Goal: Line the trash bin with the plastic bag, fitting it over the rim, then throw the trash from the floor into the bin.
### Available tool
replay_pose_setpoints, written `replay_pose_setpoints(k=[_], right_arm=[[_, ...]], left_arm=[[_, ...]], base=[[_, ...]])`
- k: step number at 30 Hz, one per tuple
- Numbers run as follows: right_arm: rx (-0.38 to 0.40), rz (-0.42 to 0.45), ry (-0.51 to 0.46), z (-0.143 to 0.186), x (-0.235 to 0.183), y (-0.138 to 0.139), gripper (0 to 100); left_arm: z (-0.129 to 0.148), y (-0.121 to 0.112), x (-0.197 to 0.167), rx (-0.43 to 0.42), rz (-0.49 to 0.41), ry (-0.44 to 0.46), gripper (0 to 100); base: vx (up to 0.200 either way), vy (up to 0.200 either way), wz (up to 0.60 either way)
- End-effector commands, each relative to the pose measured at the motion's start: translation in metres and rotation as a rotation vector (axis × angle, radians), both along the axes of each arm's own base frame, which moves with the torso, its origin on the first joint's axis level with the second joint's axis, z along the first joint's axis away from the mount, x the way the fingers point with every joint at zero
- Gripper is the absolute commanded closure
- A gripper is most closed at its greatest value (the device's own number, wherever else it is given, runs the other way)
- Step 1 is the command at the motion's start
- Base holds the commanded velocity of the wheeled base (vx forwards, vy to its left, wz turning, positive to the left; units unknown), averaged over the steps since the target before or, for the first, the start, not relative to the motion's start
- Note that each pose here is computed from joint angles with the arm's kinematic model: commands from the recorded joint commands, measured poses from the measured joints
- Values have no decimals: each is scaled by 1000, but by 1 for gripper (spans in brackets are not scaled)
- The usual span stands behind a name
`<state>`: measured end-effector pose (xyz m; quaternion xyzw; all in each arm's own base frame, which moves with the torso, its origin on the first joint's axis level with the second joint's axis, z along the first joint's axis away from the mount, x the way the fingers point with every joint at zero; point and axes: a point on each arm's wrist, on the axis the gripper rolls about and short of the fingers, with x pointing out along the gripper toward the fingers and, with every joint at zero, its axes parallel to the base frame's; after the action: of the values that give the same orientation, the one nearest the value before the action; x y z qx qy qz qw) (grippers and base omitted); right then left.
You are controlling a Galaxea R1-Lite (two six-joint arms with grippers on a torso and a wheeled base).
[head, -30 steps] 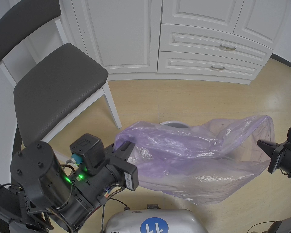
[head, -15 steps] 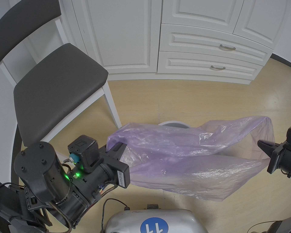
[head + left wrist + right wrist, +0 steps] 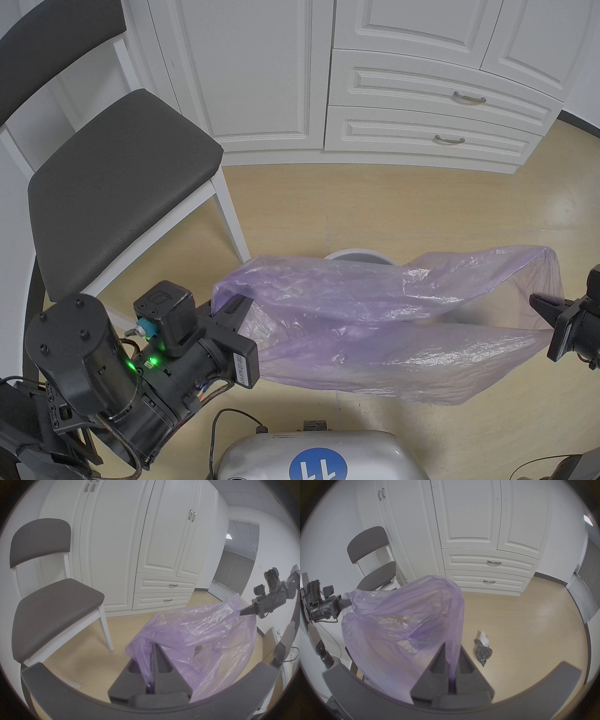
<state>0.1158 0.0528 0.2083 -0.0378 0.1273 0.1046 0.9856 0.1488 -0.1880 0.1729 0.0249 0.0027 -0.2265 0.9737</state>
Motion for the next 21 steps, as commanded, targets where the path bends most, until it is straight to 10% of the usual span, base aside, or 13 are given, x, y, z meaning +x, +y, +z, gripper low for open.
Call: replay_pose_setpoints(k=[1,21], right_arm=[[0,-21,-1,0,1,-2,100],[-166,-181,24,-8,1,-22,100]], left_arm=[[1,4,3,4,23,-7,100],[-6,8,33,-36,116,-41,100]], base=[[0,0,0],[0,0,0]])
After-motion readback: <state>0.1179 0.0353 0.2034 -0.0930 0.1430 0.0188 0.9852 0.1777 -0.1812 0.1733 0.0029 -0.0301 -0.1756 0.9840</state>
